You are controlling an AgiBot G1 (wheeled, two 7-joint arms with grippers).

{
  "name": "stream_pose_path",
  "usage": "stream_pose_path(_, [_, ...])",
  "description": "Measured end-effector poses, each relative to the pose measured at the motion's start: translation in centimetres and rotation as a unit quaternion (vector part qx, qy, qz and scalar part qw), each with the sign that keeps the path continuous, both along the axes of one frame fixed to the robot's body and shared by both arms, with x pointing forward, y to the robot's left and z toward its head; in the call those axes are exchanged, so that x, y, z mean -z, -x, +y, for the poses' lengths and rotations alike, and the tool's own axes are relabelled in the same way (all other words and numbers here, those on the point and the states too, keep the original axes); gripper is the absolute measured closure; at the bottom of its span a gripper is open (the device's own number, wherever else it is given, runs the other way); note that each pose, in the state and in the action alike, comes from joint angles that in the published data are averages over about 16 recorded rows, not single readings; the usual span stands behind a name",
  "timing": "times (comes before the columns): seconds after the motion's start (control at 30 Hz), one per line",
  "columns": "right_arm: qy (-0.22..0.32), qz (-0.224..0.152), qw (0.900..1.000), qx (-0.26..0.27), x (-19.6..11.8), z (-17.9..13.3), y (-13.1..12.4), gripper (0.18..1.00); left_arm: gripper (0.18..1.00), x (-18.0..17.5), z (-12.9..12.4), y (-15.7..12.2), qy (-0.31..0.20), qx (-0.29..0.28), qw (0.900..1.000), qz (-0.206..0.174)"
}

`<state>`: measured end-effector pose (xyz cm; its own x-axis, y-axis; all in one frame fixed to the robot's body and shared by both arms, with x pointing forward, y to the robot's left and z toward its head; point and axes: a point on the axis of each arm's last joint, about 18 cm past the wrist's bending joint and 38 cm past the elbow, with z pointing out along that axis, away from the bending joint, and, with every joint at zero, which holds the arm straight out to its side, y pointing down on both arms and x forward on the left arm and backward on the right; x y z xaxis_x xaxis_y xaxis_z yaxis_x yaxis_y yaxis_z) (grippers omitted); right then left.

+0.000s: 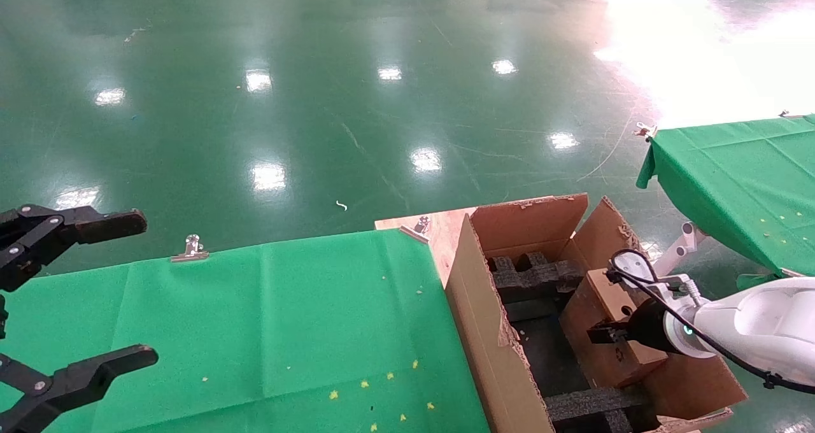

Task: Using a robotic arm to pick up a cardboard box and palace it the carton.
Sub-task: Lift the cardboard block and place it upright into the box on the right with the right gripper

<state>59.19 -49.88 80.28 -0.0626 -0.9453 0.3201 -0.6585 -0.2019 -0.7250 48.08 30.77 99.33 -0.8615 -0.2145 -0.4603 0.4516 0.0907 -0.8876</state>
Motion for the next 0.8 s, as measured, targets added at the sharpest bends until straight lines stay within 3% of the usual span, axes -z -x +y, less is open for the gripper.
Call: stream_pose_path(0.8, [-0.004,0.011,1.000,-0.002,2.1,0.5,-1.4,0.818,0.183,0.0,0.0,0.0,0.000,0.000,1.0000,0.000])
